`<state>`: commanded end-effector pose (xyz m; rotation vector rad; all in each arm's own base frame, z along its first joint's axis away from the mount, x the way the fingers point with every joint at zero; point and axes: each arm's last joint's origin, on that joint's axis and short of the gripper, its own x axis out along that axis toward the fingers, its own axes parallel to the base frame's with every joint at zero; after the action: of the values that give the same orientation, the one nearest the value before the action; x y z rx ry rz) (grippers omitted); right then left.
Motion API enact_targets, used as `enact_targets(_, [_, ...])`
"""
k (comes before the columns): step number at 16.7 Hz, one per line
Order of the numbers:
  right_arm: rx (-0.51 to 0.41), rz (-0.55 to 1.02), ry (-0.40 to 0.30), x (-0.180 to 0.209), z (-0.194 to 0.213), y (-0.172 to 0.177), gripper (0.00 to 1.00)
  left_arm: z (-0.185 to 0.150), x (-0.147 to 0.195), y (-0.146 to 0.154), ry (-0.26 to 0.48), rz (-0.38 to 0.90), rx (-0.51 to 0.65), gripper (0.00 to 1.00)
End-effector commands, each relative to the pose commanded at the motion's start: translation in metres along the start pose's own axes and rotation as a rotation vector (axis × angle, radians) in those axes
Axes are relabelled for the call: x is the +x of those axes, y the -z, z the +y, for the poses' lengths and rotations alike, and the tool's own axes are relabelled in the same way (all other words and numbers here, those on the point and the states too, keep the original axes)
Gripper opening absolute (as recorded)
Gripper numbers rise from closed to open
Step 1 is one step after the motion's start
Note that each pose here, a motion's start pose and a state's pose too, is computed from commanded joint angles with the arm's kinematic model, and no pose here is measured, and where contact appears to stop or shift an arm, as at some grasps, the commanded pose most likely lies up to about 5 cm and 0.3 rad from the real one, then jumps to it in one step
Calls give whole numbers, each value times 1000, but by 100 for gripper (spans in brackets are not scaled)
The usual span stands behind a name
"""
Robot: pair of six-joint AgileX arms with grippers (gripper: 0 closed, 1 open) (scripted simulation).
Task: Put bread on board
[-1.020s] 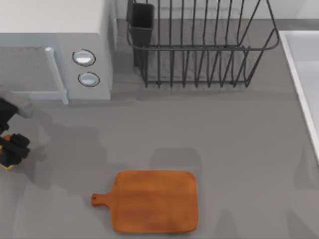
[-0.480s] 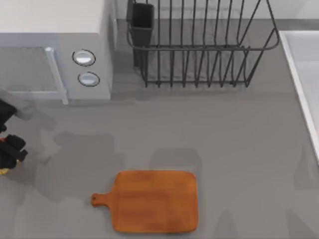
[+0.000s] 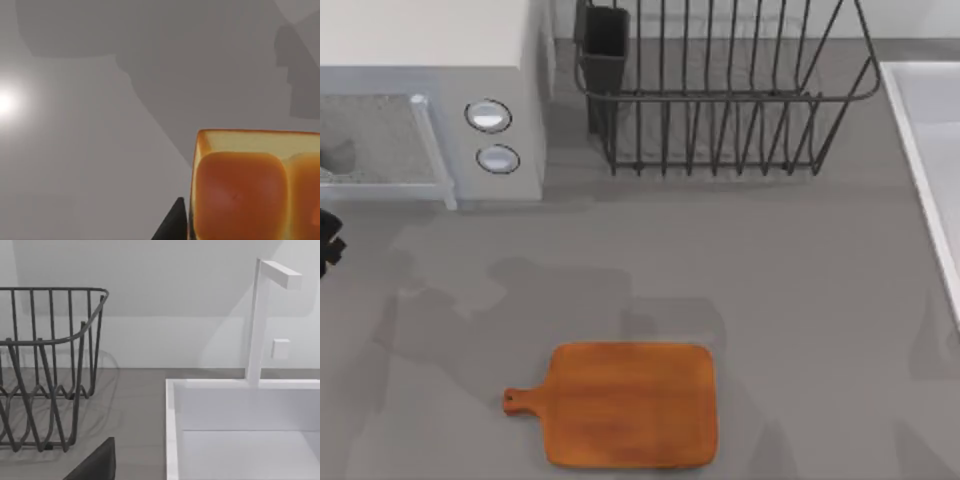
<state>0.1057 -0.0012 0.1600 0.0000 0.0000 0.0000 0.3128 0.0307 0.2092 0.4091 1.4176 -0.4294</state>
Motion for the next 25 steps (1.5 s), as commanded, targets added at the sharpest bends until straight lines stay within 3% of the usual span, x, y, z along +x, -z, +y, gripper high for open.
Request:
enact_targets(9, [0,0,0,0,0,0,100,7,-3,-8,15,4,15,0])
enact_targets(14, [0,0,0,0,0,0,100,-13,3,-9,-12,91,-70,0])
enact_targets(19, [0,0,0,0,0,0,100,-59,18,-21,-118,228,-306,0])
enact_targets(25, [0,0,0,0,0,0,100,-128,38,-34,-350,279,-784,0])
